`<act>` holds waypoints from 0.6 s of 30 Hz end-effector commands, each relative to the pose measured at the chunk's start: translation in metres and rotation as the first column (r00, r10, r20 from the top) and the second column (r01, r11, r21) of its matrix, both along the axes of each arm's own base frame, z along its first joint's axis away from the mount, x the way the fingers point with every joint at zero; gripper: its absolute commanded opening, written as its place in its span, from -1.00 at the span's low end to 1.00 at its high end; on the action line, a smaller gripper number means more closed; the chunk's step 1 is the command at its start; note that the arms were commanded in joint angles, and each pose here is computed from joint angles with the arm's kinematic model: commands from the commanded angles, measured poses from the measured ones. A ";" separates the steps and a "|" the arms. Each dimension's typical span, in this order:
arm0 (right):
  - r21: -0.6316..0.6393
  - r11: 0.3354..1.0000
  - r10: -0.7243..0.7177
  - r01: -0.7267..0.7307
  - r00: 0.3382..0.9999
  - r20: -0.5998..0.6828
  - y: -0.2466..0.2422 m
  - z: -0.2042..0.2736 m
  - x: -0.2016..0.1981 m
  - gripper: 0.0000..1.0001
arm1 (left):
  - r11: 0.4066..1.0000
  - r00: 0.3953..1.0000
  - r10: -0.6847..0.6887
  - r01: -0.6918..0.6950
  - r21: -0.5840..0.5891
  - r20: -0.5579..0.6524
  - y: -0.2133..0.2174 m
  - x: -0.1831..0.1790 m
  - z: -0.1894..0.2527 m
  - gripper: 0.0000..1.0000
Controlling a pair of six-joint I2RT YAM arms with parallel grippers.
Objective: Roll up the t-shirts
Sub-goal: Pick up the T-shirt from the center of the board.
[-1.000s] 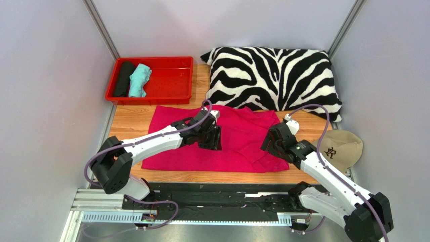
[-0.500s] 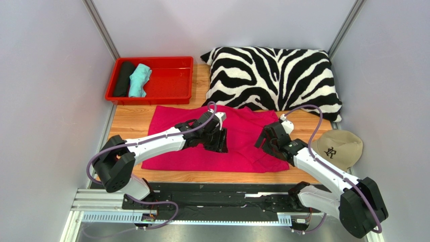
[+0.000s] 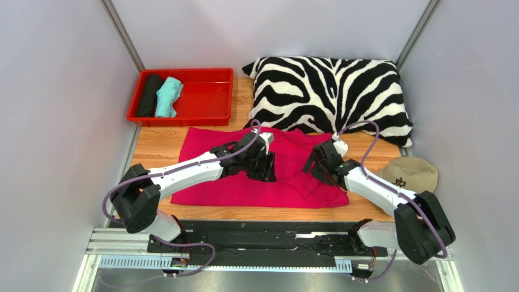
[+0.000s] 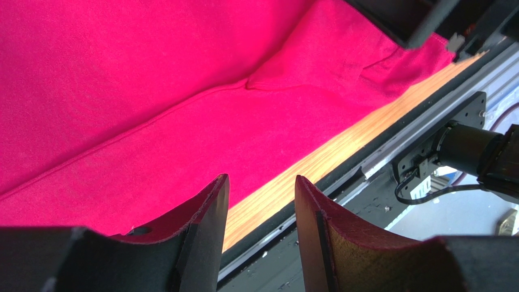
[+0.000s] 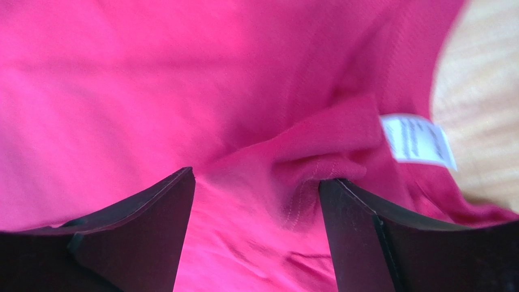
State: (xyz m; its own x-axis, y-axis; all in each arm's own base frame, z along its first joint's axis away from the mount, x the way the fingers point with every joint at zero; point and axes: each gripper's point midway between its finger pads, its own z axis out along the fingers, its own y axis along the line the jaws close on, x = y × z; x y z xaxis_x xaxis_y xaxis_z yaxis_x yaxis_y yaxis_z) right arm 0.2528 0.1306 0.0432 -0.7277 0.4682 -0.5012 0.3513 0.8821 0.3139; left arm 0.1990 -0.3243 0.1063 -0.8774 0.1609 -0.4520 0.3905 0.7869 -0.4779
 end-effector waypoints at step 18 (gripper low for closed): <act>-0.024 0.995 0.100 -0.099 0.995 0.025 0.047 0.043 0.103 0.52 | 0.996 0.996 -0.053 0.057 -0.068 0.070 -0.014 0.001 0.038 0.05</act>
